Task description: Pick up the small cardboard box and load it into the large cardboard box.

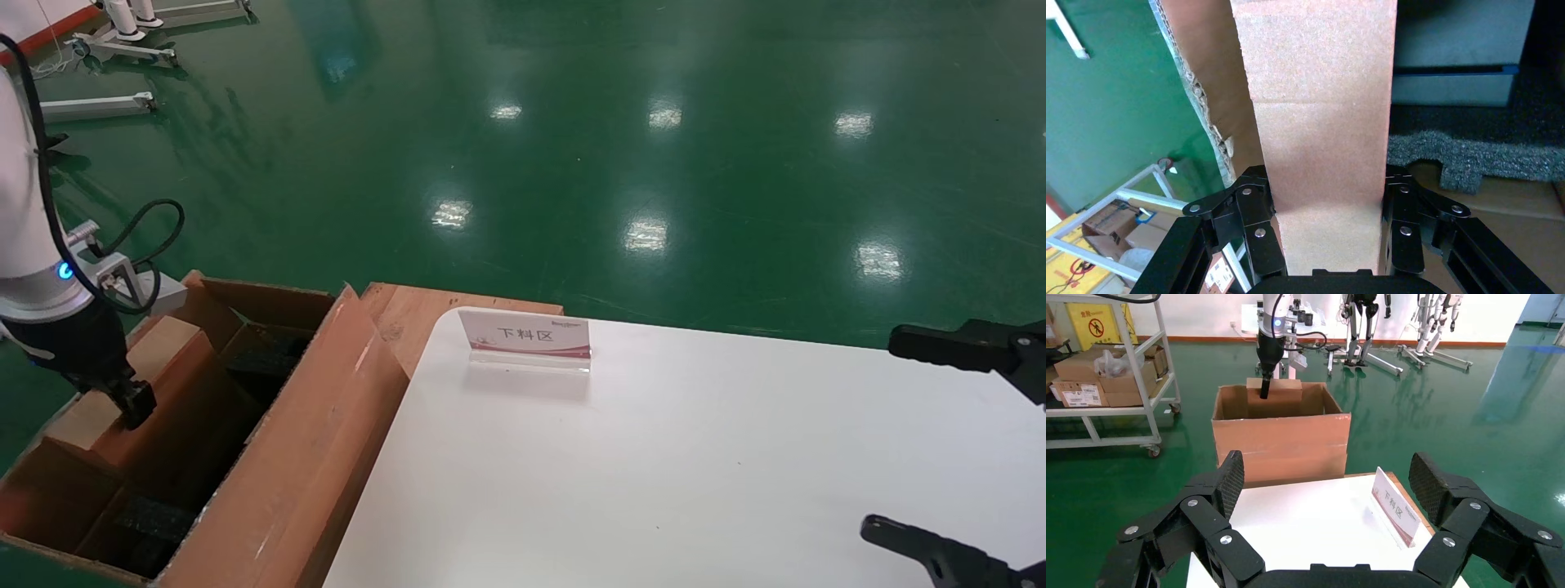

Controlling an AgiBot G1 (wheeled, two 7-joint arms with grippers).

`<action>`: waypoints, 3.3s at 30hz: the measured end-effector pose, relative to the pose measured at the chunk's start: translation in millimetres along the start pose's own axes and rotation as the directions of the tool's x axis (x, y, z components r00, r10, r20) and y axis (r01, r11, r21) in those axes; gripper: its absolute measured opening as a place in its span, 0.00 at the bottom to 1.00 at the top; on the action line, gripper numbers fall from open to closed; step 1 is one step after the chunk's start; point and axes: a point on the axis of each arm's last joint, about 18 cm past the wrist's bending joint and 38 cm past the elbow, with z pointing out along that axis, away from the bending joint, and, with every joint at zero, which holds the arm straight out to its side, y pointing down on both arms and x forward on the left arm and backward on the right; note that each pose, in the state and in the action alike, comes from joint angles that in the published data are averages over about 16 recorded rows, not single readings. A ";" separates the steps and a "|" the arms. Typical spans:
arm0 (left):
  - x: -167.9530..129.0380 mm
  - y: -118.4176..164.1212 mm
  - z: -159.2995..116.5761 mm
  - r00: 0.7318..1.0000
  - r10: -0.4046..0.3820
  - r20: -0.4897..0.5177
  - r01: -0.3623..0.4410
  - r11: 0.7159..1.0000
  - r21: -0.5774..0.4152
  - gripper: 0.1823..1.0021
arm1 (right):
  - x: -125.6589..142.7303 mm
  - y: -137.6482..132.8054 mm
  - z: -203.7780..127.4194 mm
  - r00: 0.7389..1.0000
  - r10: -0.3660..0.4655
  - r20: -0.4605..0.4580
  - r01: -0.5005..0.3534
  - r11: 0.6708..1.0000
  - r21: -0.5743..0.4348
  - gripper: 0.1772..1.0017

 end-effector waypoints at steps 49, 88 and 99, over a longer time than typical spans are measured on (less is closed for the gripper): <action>4.6 -28.7 -27.3 0.997 0.069 -0.014 -0.067 0.989 0.130 0.81 | 0.1 0.0 -0.1 1.000 0.000 0.000 0.000 1.000 0.000 1.00; 203.2 -54.9 -93.9 0.474 0.729 -0.494 -0.214 0.640 0.738 1.00 | 0.3 0.2 -0.2 1.000 0.000 -0.001 0.000 1.000 0.000 1.00; 257.4 -40.6 -104.2 0.262 0.862 -0.434 -0.077 0.466 0.881 1.00 | 0.3 0.2 -0.2 1.000 0.000 -0.001 0.000 1.000 0.000 1.00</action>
